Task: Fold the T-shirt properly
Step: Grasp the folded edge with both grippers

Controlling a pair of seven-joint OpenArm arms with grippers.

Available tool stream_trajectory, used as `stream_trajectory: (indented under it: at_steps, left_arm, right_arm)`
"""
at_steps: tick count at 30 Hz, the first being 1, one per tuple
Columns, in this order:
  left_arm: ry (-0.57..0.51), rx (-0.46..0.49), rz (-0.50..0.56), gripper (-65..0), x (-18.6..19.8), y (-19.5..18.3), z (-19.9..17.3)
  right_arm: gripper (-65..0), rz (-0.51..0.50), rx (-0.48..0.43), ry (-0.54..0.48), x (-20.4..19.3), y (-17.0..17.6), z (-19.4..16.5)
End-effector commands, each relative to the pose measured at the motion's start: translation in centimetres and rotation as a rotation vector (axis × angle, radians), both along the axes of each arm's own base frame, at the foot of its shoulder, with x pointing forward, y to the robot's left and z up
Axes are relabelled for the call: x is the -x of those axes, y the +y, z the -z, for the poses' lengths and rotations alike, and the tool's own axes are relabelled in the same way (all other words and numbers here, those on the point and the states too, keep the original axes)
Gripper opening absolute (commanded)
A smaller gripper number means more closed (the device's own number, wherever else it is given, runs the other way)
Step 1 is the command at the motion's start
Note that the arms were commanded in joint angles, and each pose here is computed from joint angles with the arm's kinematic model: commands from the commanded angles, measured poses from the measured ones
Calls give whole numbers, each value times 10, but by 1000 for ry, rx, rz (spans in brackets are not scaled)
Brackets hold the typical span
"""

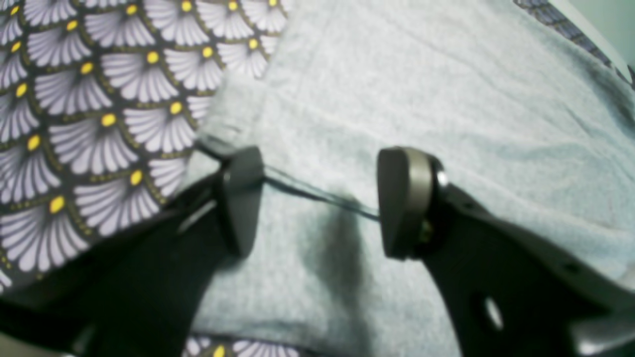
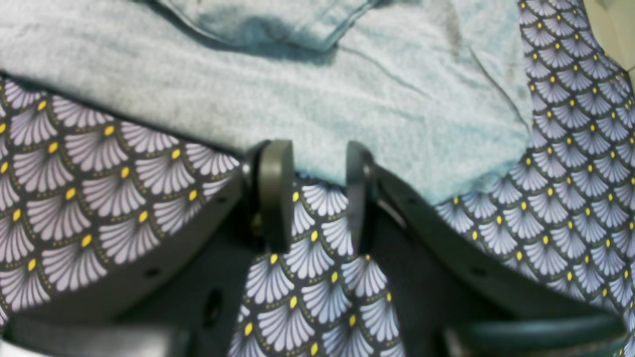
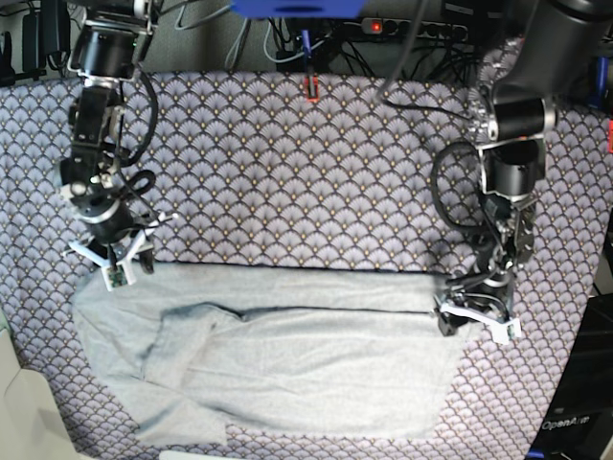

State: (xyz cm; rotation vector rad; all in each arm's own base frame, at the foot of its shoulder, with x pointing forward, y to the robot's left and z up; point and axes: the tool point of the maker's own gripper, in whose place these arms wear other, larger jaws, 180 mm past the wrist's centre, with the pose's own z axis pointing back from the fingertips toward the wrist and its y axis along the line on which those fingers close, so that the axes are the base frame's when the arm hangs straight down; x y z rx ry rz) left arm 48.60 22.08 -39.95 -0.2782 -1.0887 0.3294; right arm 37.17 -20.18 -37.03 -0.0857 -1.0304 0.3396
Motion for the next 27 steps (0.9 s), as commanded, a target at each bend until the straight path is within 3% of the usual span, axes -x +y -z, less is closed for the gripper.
stream_trajectory:
  at_steps: [1, 12, 24, 27]
  left_arm:
    - [-65, 1, -10, -288, -11, 5, -21]
    - [-68, 48, -100, -288, 5, 27, -12]
    - [-104, 80, -74, -288, -11, 3, -26]
    - [-69, 86, -65, -288, -5, 1, -17]
  right_arm:
    - [-450, -4, -1, -63, -11, -2, -19]
    - [-450, -53, -7, -43, -8, 6, -15]
    - [-450, -53, -4, -22, -1, 5, -8]
    - [-448, -30, -4, -27, -1, -3, -9]
